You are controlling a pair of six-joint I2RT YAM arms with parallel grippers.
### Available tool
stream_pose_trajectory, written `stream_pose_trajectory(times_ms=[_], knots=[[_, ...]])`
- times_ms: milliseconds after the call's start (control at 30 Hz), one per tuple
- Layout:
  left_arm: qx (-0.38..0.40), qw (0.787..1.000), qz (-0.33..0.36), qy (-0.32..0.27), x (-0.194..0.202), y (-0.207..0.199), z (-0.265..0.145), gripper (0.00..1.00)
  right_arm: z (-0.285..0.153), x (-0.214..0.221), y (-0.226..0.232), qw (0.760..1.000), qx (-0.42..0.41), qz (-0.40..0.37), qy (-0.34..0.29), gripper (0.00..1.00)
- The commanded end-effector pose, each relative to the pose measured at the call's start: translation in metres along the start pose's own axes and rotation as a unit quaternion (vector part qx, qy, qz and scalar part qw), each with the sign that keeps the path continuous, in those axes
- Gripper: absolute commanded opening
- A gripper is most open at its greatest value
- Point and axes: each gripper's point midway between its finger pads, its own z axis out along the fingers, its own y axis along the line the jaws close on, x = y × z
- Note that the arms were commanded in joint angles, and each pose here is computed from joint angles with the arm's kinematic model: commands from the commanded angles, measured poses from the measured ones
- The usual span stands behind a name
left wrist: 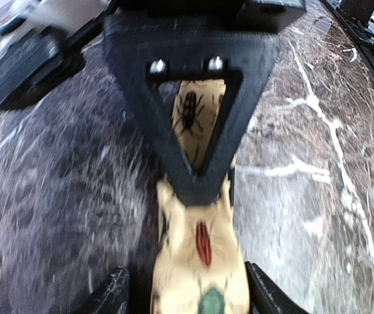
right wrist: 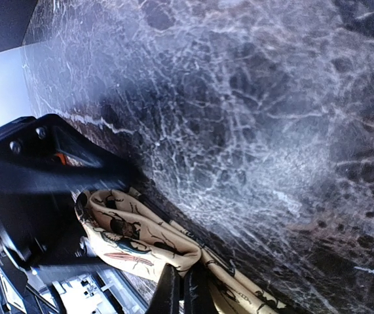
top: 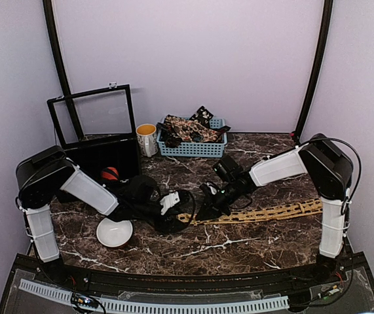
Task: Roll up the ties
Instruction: Roll the tie at the center of the board.
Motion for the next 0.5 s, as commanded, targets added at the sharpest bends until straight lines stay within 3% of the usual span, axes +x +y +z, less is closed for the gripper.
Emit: stream_pose_trajectory(times_ms=[0,300,467], knots=[[-0.019,1.000,-0.007,-0.019,-0.006,0.001,-0.023,0.59,0.013,0.020,-0.037,0.998,0.056,0.032,0.022,0.00],[-0.008,1.000,0.001,-0.011,0.000,0.000,-0.017,0.53,0.015,0.021,-0.044,0.997,0.064,0.043,0.023,0.00],[-0.002,0.999,0.014,-0.033,-0.019,0.000,-0.020,0.37,0.016,0.022,-0.047,0.996,0.068,0.047,0.024,0.00]])
